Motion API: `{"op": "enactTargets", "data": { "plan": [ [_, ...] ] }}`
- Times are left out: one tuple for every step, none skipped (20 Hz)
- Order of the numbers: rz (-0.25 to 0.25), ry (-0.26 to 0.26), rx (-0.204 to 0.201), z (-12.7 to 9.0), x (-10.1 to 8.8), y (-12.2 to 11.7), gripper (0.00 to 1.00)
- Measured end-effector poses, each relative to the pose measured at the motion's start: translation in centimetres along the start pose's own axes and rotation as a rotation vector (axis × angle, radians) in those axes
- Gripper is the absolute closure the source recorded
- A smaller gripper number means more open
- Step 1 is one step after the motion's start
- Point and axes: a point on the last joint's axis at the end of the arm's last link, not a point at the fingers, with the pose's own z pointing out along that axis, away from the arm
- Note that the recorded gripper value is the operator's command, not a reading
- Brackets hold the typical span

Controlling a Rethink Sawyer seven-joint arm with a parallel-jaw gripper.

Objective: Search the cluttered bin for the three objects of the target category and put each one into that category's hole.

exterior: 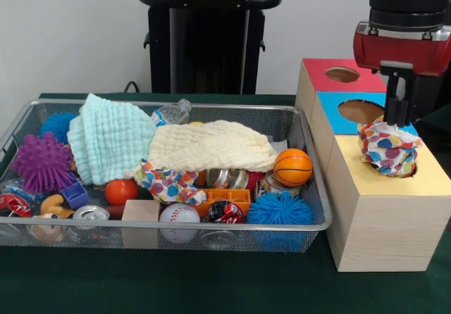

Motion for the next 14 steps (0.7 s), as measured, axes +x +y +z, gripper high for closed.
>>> {"op": "enactTargets", "data": {
  "plan": [
    [-0.001, -0.003, -0.001, 0.0, -0.01, 0.04, 1.0],
    [-0.002, -0.009, -0.004, 0.02, -0.02, 0.1, 1.0],
    [-0.003, -0.014, -0.006, 0.04, -0.03, 0.16, 1.0],
    [-0.004, -0.017, -0.007, 0.06, -0.02, 0.18, 1.0],
    [-0.004, -0.02, -0.008, 0.08, -0.02, 0.19, 1.0],
    [-0.005, -0.026, -0.01, 0.13, -0.04, 0.21, 1.0],
    [-0.007, -0.034, -0.013, 0.17, -0.07, 0.24, 1.0],
    [-0.007, -0.038, -0.015, 0.18, -0.09, 0.26, 1.0],
    [-0.008, -0.047, -0.018, 0.22, -0.14, 0.3, 1.0],
    [-0.009, -0.053, -0.021, 0.27, -0.15, 0.33, 1.0],
    [-0.011, -0.067, -0.026, 0.39, -0.17, 0.38, 1.0],
    [-0.012, -0.071, -0.027, 0.44, -0.16, 0.39, 1.0],
    [-0.013, -0.076, -0.028, 0.54, -0.11, 0.32, 1.0],
    [-0.013, -0.082, -0.03, 0.64, -0.06, 0.26, 1.0]
  ]
}}
